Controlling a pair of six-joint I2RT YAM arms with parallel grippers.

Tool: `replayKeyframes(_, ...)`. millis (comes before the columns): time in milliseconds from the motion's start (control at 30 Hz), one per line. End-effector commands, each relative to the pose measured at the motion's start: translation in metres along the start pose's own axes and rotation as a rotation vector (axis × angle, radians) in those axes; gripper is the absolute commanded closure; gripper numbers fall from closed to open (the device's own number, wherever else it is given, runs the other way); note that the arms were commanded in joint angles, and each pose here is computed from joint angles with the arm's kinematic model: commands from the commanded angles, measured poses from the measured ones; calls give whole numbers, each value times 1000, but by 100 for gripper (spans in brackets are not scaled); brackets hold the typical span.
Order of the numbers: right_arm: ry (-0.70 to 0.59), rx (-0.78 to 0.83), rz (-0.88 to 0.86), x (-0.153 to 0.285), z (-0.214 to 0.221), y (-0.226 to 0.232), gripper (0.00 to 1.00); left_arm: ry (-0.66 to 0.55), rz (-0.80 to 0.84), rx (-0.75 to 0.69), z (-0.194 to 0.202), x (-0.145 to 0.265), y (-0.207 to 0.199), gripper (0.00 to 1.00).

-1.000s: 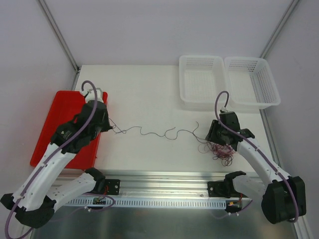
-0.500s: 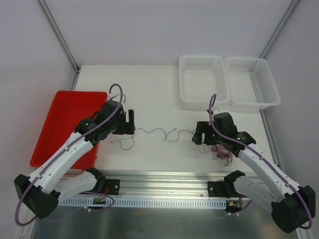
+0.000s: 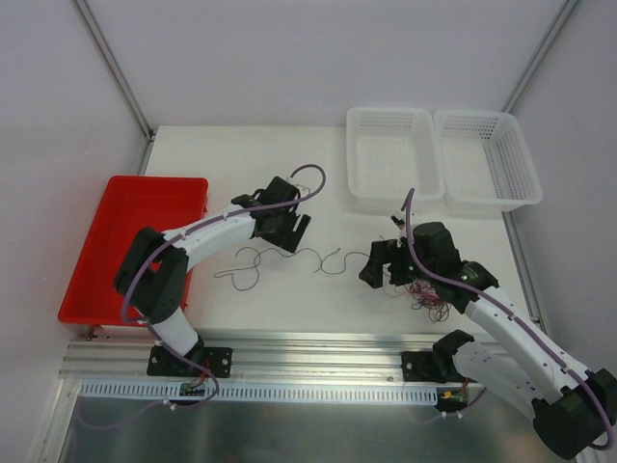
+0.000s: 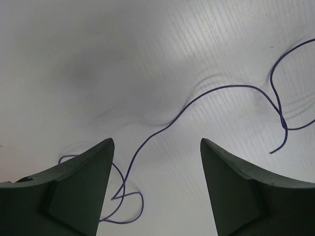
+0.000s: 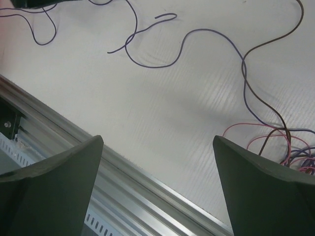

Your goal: Untangle the cables

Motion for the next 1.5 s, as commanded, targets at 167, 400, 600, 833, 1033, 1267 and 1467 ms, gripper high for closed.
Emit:
replayKeyframes(167, -9, 51, -98, -1, 2, 14, 0, -80, 165, -290, -45, -34, -36, 37)
replayKeyframes(400, -7, 54, -115, -6, 2, 15, 0, -38, 278, -410, -35, -61, -70, 48)
replayKeyframes(600, -8, 45, -125, -10, 3, 16, 0, 9, 300, -401, -20, -72, -73, 58)
replayKeyframes(833, 0, 35, -135, -16, 4, 17, 0, 21, 294, -386, -12, -69, -72, 90)
replayKeyframes(1033, -8, -15, -141, -23, 4, 17, 0, -34, 248, -301, -24, -40, -67, 100)
replayKeyframes(1267, -60, -52, -139, -41, -11, 19, 1, -130, 244, -190, -29, 12, -70, 100)
replayKeyframes(1467, -43, -75, -177, -60, -17, 30, 4, -166, 241, -101, -19, 46, -69, 100)
Point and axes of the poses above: each gripper's point midway between its finger pads, its own x axis back along the fingers, its own y axis along the line the jaws close on, z = x × y, the point moved 1 cm from there along x, back along the fingers, and after that the axes turned 11 degrees about -x, right-handed, at the moved point
